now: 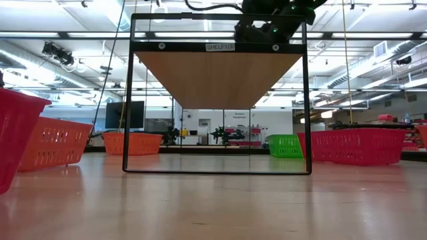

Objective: Stack baskets on shelf by color
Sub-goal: Put the top left green bin on the shelf

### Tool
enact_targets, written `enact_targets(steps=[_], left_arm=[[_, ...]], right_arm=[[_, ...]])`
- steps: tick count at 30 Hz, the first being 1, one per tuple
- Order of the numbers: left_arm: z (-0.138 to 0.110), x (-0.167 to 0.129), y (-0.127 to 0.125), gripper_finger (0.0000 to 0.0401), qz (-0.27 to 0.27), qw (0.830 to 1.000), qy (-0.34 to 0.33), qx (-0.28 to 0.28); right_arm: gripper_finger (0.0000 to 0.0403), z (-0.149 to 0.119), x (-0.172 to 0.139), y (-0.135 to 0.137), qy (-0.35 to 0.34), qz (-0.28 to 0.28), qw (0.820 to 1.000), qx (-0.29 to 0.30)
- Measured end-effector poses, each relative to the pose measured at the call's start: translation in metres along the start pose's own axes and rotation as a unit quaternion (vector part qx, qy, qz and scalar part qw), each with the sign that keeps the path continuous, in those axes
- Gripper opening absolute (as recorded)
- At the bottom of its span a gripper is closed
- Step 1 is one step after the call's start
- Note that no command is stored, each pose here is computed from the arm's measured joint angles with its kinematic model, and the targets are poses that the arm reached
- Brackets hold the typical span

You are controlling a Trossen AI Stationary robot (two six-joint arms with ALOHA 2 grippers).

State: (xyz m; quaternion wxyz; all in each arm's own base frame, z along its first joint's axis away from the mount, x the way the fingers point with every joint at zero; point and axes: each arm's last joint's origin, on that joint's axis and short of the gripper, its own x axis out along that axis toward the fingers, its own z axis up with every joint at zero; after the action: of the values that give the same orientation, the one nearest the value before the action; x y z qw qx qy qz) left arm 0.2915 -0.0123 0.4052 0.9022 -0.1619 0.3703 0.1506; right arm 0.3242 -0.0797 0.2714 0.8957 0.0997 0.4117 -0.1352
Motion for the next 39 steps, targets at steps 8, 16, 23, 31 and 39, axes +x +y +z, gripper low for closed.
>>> enact_targets(steps=[8,16,23,31,39], left_arm=[[-0.001,0.000,-0.001,0.0119,-0.002,1.000,0.001,0.001],[-0.001,0.000,-0.001,0.0119,-0.002,1.000,0.001,0.001],[-0.001,0.000,-0.001,0.0119,-0.002,1.000,0.001,0.001],[-0.001,0.000,-0.001,0.0118,-0.002,1.000,0.001,0.000],[-0.001,0.000,-0.001,0.0119,-0.002,1.000,0.001,0.000]], right_arm=[[0.0164,0.006,-0.001,-0.006,-0.032,-0.028,0.999,0.005],[0.0164,0.008,-0.001,-0.013,-0.040,-0.034,0.999,0.013],[0.0164,0.018,-0.002,-0.015,-0.089,-0.033,0.995,0.010],[0.0164,0.020,-0.003,-0.025,-0.099,-0.035,0.994,0.014],[0.0164,0.020,-0.003,-0.025,-0.096,0.002,0.995,0.021]])
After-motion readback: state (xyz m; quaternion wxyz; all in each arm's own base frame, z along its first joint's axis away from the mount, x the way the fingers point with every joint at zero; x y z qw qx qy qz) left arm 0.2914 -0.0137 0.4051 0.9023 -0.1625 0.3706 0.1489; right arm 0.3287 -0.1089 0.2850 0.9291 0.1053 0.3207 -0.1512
